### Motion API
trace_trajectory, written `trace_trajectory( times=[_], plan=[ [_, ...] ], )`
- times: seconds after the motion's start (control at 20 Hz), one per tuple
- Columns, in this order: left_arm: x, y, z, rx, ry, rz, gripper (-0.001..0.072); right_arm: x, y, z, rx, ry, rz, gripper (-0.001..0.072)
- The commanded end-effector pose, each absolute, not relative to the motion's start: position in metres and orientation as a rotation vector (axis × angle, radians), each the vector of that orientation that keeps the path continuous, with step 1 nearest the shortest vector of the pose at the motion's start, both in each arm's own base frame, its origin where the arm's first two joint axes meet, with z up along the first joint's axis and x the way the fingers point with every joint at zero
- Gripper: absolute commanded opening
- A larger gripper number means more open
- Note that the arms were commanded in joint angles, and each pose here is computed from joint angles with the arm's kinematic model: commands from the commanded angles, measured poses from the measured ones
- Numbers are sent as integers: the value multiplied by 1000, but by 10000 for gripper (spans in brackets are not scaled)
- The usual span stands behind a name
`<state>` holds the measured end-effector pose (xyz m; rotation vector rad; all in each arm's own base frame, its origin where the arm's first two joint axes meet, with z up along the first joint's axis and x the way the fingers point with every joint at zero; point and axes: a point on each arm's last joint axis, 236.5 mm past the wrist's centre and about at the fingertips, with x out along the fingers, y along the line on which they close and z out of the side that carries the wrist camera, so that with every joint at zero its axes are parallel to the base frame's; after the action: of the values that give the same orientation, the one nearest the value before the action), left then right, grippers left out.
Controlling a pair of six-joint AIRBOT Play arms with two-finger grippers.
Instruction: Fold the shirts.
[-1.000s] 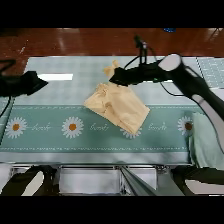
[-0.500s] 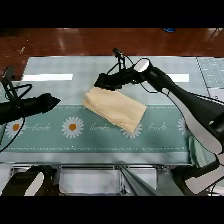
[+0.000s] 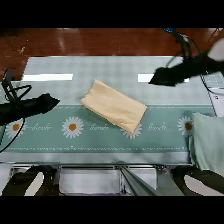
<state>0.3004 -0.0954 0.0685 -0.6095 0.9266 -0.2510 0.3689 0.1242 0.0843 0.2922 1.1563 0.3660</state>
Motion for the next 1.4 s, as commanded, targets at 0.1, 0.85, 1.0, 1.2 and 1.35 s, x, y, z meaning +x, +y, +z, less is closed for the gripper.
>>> trace_trajectory(
  times=[0.1, 0.85, 1.0, 1.2, 1.35],
  plan=[
    [293, -109, 66, -591, 958, -293, 20, 300, 76, -27, 677, 1072, -26, 412],
    [285, -126, 65, -584, 986, -340, 20, 298, 191, -95, 1075, 1309, 306, 419],
    [285, -126, 65, -584, 986, -340, 21, 318, 224, -91, 1015, 1326, 377, 413],
    [285, -126, 65, -584, 986, -339, 21, 342, 277, -60, 846, 1296, 610, 28],
    [285, -126, 64, -584, 987, -338, 21, 362, 294, -16, 674, 1249, 722, 28]
  ],
)
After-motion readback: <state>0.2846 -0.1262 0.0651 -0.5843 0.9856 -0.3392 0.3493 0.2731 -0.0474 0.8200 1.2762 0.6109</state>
